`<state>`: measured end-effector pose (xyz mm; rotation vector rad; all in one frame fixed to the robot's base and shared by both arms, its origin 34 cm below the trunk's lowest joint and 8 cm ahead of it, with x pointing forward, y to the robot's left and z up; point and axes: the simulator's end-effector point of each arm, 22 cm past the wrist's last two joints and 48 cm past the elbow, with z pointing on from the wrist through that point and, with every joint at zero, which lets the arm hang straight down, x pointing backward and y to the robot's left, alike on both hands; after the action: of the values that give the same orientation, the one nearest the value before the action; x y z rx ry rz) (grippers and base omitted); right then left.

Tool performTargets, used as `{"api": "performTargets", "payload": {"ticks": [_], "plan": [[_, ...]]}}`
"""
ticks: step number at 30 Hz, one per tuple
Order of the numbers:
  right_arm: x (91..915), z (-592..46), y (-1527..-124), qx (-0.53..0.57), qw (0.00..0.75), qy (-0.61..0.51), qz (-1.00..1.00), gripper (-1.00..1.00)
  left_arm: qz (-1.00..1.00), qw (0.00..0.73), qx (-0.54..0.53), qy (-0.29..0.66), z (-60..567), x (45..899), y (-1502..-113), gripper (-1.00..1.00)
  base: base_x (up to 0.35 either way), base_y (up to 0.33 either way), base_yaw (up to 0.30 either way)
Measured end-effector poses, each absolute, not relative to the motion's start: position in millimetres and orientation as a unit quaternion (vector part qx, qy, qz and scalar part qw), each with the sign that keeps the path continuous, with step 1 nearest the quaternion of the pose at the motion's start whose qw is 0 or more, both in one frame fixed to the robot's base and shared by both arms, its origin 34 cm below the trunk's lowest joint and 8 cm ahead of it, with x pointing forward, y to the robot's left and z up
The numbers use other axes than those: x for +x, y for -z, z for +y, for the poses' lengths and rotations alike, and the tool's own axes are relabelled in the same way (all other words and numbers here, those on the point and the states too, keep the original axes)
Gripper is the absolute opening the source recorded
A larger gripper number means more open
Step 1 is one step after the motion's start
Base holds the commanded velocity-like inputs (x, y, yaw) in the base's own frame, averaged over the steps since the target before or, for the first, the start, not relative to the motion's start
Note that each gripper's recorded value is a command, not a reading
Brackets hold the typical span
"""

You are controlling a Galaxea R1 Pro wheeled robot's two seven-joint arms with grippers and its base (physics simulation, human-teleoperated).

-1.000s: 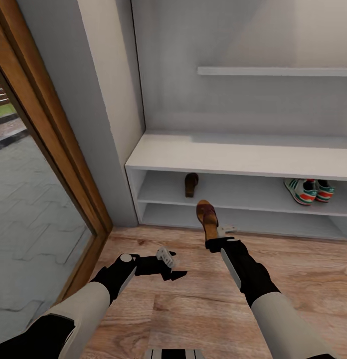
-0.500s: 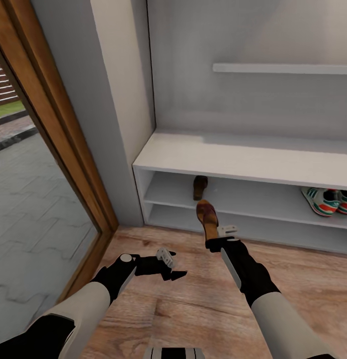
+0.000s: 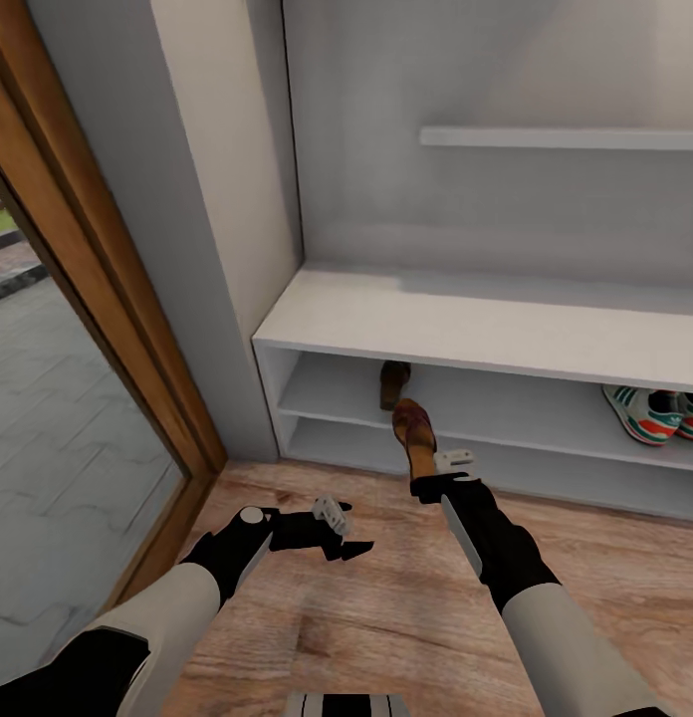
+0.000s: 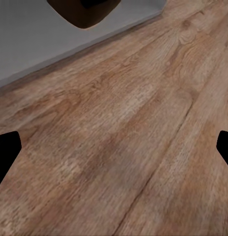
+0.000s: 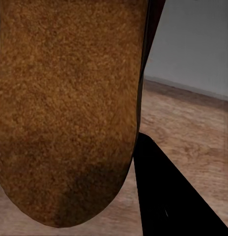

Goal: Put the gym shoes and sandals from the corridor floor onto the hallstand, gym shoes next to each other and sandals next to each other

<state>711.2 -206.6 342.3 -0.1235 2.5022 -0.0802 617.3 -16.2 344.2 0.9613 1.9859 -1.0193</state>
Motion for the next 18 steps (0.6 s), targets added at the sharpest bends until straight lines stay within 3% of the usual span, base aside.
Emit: {"api": "performTargets", "payload": {"ticks": [9,18], "plan": [[711.3,-206.6,-342.5,-0.047,0.312,0.030,0.948,-1.00,0.765,0.349,0.371,0.395,-19.8,616.5,-345.6,1.00,0.157,-0.155,0.000],[711.1,-206.7,-341.9,-0.047,0.312,0.030,0.948,-1.00,0.764,0.349,0.371,0.396,-20.2,616.4,-345.5,1.00,0.035,-0.024,0.000]]}}
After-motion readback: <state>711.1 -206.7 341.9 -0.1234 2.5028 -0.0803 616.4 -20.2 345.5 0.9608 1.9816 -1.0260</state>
